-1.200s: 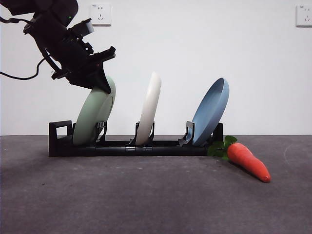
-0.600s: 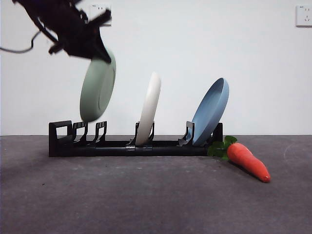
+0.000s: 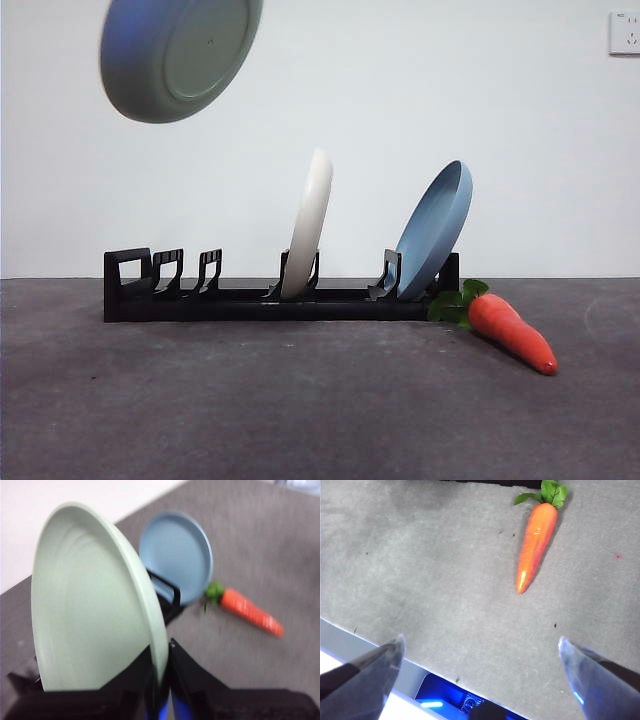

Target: Take the green plate from the plate rack,put the plate on the table,take the carrot from the table,put the carrot in the plate

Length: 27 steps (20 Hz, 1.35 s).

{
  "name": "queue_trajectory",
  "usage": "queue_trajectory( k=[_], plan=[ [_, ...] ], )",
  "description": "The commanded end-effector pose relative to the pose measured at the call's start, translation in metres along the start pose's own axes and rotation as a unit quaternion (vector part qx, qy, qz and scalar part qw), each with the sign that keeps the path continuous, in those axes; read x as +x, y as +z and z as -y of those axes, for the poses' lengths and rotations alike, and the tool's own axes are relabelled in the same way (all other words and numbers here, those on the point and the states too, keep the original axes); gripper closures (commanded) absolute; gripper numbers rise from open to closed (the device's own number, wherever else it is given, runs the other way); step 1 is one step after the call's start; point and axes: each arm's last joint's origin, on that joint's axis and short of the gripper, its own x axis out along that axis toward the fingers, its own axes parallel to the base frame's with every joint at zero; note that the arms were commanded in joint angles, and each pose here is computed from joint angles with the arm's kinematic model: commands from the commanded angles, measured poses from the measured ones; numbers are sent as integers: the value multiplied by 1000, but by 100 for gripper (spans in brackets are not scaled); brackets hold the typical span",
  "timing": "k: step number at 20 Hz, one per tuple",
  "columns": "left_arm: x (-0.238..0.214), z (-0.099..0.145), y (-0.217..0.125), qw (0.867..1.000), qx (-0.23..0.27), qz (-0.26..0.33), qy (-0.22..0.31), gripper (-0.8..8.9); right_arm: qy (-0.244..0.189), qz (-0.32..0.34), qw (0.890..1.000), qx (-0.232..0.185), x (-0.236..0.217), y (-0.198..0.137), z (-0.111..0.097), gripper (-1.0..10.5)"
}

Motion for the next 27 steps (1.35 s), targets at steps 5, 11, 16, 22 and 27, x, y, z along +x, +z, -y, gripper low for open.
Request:
queue_trajectory(
  k=[5,11,16,22,27],
  plan=[
    [35,81,-37,981,163,-104,4,818,-2,6,1000,-1,0,1,0,289],
    [79,125,-118,963,234,-132,1,819,-2,11,1000,-3,-1,2,0,289],
    [124,146,-155,935,307,-180,-10,819,-1,12,1000,-3,-1,3,0,289],
    [154,161,-180,918,333,-214,-23,819,-1,13,1000,-4,-1,3,0,289],
    [154,163,-185,924,302,-231,-38,556,-1,14,1000,-4,-1,3,0,289]
  ],
)
